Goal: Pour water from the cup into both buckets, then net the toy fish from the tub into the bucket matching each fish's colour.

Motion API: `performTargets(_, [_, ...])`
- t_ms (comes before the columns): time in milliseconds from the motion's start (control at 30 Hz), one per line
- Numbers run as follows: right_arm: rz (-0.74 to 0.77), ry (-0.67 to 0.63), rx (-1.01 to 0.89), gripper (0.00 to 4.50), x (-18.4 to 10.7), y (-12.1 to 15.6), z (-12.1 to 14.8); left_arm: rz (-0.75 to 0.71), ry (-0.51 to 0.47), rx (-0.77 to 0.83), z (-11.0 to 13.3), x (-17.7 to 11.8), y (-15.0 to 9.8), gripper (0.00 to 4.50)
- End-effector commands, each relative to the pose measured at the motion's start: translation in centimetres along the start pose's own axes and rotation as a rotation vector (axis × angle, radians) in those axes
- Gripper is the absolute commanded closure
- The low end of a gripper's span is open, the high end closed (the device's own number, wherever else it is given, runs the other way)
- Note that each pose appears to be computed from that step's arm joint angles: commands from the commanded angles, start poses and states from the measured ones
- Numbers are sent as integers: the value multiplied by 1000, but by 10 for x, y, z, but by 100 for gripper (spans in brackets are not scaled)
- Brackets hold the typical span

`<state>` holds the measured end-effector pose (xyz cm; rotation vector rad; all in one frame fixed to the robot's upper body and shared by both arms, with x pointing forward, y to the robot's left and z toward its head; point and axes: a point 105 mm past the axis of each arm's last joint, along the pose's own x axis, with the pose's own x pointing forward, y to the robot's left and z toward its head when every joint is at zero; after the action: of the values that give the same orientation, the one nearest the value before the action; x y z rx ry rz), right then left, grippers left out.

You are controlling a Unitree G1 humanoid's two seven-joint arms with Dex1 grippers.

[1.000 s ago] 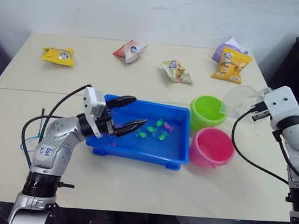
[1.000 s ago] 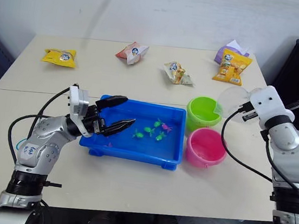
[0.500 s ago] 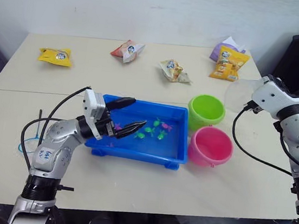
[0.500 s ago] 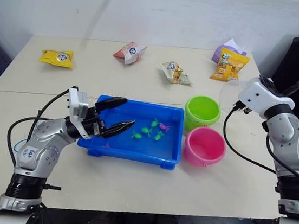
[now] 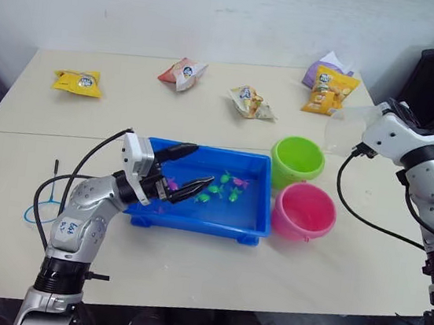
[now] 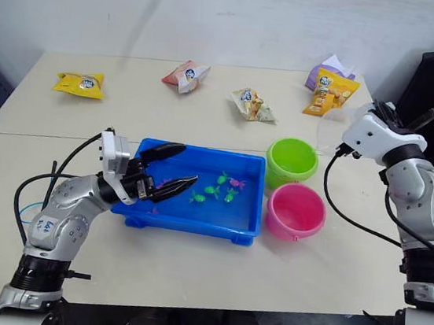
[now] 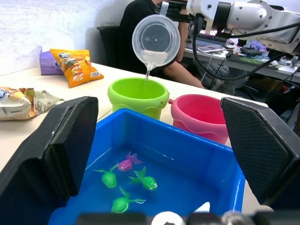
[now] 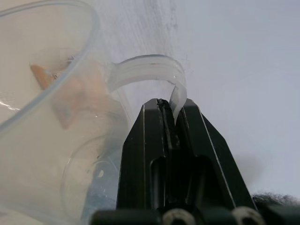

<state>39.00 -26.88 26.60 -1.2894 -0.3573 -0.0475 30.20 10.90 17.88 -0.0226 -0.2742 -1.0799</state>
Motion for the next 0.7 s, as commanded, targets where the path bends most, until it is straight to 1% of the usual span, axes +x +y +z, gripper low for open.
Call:
performTargets(33, [-50, -53, -45, 444, 3, -15, 13, -4, -24, 39, 8, 1, -2, 0])
performTargets(300, [-61, -94, -125, 444, 6, -17, 23, -2, -23, 48, 7, 1, -2, 0])
performTargets(400, [-77, -102, -143, 444, 6, -19, 24, -1, -24, 51, 8, 1, -2, 0])
performTargets(567, [-114, -159, -155, 444, 4, -23, 34, -8, -24, 56, 8, 1, -2, 0])
performTargets(700, [-140, -170, -171, 444, 2, -23, 35, -10, -24, 60, 8, 2, -2, 0])
